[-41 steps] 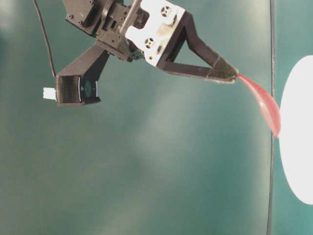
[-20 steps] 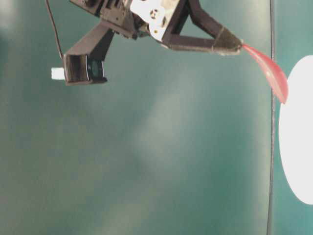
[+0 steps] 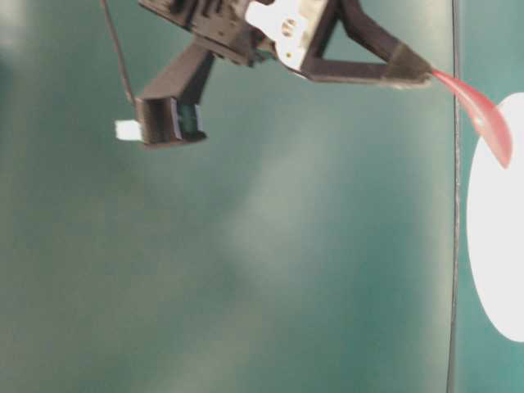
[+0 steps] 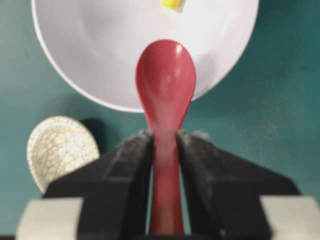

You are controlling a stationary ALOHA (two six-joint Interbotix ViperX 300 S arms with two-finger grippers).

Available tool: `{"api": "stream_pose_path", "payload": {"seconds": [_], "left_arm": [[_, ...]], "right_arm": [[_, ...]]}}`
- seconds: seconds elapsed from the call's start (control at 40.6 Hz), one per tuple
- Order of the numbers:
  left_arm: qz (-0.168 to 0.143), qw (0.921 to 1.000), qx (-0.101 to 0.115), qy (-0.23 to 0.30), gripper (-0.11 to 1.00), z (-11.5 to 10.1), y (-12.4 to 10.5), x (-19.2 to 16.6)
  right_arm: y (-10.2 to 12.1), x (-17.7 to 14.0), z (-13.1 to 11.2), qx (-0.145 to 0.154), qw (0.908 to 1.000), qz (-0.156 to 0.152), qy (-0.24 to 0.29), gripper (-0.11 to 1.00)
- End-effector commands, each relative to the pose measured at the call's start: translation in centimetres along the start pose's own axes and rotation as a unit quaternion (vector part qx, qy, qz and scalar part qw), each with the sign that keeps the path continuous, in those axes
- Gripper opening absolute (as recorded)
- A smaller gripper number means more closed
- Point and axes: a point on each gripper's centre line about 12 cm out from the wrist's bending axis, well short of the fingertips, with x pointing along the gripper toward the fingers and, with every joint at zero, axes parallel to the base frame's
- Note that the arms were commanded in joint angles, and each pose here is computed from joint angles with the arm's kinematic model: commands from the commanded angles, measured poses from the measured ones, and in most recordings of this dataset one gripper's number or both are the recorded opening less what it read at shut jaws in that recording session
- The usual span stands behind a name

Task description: Scoop the yellow hexagonal prism block from the bowl with a spoon using the right arm.

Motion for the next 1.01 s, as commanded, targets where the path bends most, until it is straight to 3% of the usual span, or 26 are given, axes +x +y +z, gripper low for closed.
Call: {"api": "stream_pose_path", "payload": {"seconds": [0.0,0.468,0.986], "left_arm": [[-0.001,0.9999,-0.001,-0.013,0.00,1.1,0.0,0.2],[-0.001,0.9999,-0.003,-0.015,0.00,1.1,0.0,0.2],[-0.001,0.9999,-0.004,-0.016,0.00,1.2,0.0,0.1]], "right_arm": [[0.1,0.1,0.9,0.002,0.9998,0.002,-0.020,0.25],[0.1,3.6,1.2,0.003,0.9999,0.003,-0.012,0.25],[0.3,4.4,2.0,0.000,0.9999,0.003,-0.012,0.25]]}}
